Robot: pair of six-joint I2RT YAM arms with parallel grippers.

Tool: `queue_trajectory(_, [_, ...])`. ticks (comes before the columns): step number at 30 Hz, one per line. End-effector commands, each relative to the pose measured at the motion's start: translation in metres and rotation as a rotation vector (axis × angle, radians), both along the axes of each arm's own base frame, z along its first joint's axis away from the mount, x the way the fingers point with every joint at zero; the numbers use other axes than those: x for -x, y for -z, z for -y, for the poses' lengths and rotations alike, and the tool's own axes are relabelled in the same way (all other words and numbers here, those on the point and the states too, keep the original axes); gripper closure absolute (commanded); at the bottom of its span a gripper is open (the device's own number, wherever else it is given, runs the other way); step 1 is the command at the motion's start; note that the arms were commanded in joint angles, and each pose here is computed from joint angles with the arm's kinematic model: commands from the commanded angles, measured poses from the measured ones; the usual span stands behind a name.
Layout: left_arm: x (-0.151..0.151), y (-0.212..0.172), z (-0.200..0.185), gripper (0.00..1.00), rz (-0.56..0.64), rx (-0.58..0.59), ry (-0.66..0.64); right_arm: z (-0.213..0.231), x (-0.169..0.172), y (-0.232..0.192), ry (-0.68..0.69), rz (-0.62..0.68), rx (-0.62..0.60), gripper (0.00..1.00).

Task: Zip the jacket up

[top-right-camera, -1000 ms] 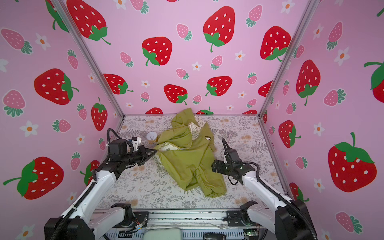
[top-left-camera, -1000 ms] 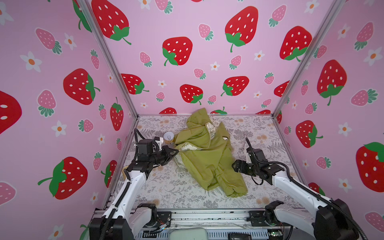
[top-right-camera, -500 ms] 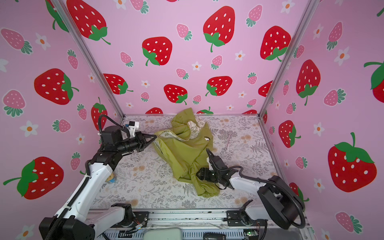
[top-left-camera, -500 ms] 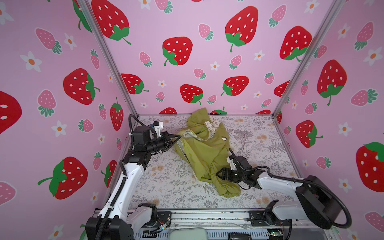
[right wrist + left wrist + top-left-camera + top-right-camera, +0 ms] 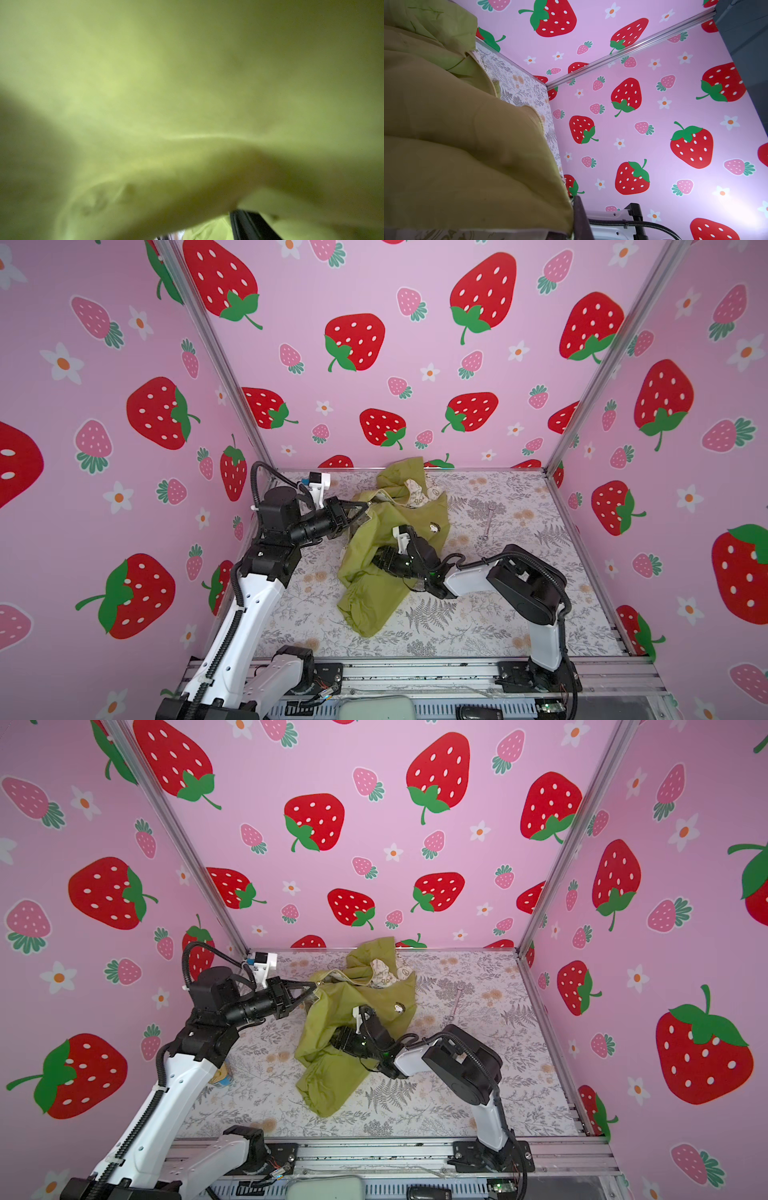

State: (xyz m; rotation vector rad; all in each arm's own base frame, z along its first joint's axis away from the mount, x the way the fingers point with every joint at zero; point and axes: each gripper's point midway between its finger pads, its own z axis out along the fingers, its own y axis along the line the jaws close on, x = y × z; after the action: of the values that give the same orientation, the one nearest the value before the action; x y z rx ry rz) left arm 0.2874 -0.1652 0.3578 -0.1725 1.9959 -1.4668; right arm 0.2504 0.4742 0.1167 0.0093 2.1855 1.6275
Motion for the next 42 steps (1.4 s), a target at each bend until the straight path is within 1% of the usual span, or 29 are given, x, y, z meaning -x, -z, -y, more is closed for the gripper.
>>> queue_trajectory(1, [0.005,0.012,0.0,1.0,-0.02,0.017,-0.001,0.019,-0.009,-0.032,0.102,0.049,-0.1,0.38])
queue_trajectory(5, [0.013,0.048,-0.004,1.0,-0.091,0.005,-0.032,0.058,0.01,-0.013,0.043,0.08,0.06,0.4])
queue_trajectory(7, [0.019,0.072,-0.008,1.0,-0.144,-0.018,-0.053,0.087,0.017,-0.003,0.032,0.102,0.169,0.39])
queue_trajectory(9, [0.025,0.097,-0.011,1.0,-0.198,-0.047,-0.067,0.114,0.02,0.0,0.042,0.13,0.271,0.33])
queue_trajectory(11, [0.03,0.119,-0.015,1.0,-0.246,-0.066,-0.081,0.141,0.017,-0.007,0.076,0.175,0.343,0.25])
queue_trajectory(12, [0.033,0.128,-0.015,1.0,-0.267,-0.07,-0.084,0.157,0.01,-0.013,0.113,0.192,0.386,0.2])
queue_trajectory(15, [0.04,0.153,-0.018,1.0,-0.324,-0.076,-0.101,0.203,-0.021,-0.025,0.245,0.21,0.496,0.11])
queue_trajectory(17, [0.044,0.164,-0.019,1.0,-0.351,-0.075,-0.11,0.228,-0.045,-0.029,0.32,0.199,0.55,0.08])
queue_trajectory(19, [0.048,0.173,-0.021,1.0,-0.371,-0.078,-0.116,0.241,-0.069,-0.028,0.355,0.186,0.603,0.07])
queue_trajectory(21, [0.051,0.18,-0.022,1.0,-0.389,-0.086,-0.119,0.24,-0.09,-0.022,0.35,0.171,0.637,0.07])
queue_trajectory(23, [0.054,0.187,-0.022,1.0,-0.406,-0.097,-0.117,0.228,-0.109,-0.018,0.322,0.166,0.645,0.08])
queue_trajectory(26, [0.057,0.196,-0.024,1.0,-0.426,-0.107,-0.123,0.207,-0.138,-0.017,0.294,0.181,0.659,0.09])
queue_trajectory(30, [0.059,0.205,-0.025,1.0,-0.44,-0.107,-0.132,0.174,-0.173,-0.015,0.237,0.205,0.663,0.12])
queue_trajectory(34, [0.062,0.21,-0.025,1.0,-0.451,-0.11,-0.126,0.141,-0.191,-0.012,0.167,0.226,0.631,0.13])
queue_trajectory(37, [0.063,0.214,-0.025,1.0,-0.459,-0.109,-0.127,0.123,-0.199,-0.011,0.151,0.24,0.622,0.12])
queue_trajectory(40, [0.063,0.216,-0.025,1.0,-0.46,-0.104,-0.125,0.111,-0.211,0.003,0.152,0.215,0.658,0.11])
queue_trajectory(42, [0.063,0.216,-0.024,1.0,-0.462,-0.102,-0.124,0.104,-0.221,0.015,0.152,0.192,0.691,0.06])
